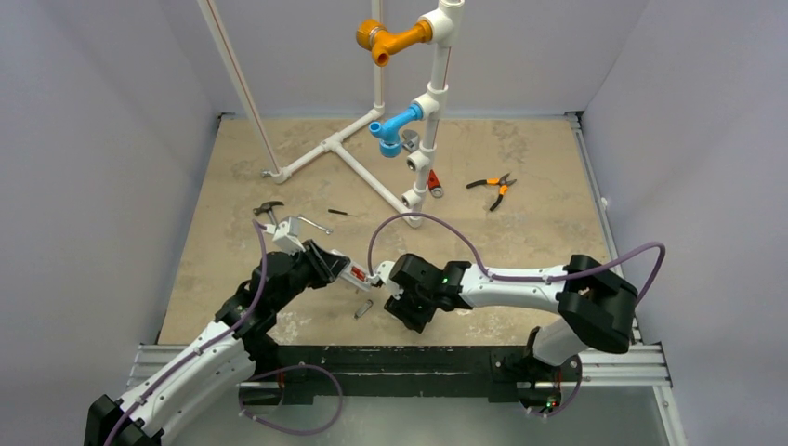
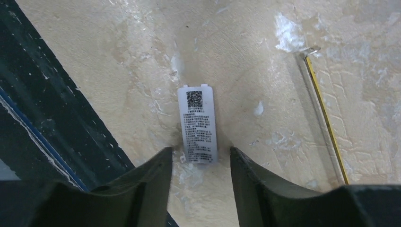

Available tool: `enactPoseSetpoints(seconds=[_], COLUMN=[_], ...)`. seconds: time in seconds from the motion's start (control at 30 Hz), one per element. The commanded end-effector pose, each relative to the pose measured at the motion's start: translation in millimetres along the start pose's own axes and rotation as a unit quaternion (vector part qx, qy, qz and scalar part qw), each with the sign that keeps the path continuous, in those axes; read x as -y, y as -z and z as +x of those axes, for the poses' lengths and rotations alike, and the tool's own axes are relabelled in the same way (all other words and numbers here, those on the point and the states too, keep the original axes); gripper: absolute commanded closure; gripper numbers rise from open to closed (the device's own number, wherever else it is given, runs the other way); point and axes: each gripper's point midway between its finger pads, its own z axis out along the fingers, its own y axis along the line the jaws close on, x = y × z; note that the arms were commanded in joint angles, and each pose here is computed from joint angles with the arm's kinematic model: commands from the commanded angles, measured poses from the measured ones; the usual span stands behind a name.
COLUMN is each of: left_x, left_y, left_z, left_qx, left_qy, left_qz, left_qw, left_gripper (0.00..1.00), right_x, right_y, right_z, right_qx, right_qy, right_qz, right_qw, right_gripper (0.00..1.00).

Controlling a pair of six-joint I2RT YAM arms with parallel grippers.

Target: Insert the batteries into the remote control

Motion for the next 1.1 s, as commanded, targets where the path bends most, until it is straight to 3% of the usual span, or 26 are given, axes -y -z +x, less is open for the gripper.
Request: enactPoseSetpoints(seconds=[0.0,0.33,0.47,0.7,1.07], left_x=[15.5,16.4,16.6,15.9,18.7], left_y=[3.5,1.6,0.1,-0.7,-2.1], left_z=[-19.4,-20.2,-19.7,-20.1,-20.3], left_qx=[0.030,0.027,0.025,0.026,0.022], left_qy=[-0.006,-0.007,-0.006,-0.006,-0.009], left_qz=[0.018,0.015,0.014,0.013,0.015], left_qw=[0.999,0.999,1.000,1.000,1.000], left_gripper=[1.00,1.00,1.00,1.00,1.00], right_x=[2.3,7.2,-1.4,-7.7,-11.5], right_y=[0.1,26.1,34.7,41.9,11.7], right_z=[-12.6,-37.7,-38.2,-28.4,-1.5], right_qx=[0.019,0.108,0.115,0.075,-0.010], right_qy=[-0.005,-0.017,0.033,0.042,0.054], right_qz=[0.019,0.036,0.009,0.011,0.060], right_qw=[1.000,0.993,0.993,0.996,0.997], right_gripper=[0.51,0.47,0.47,0.47,0.49])
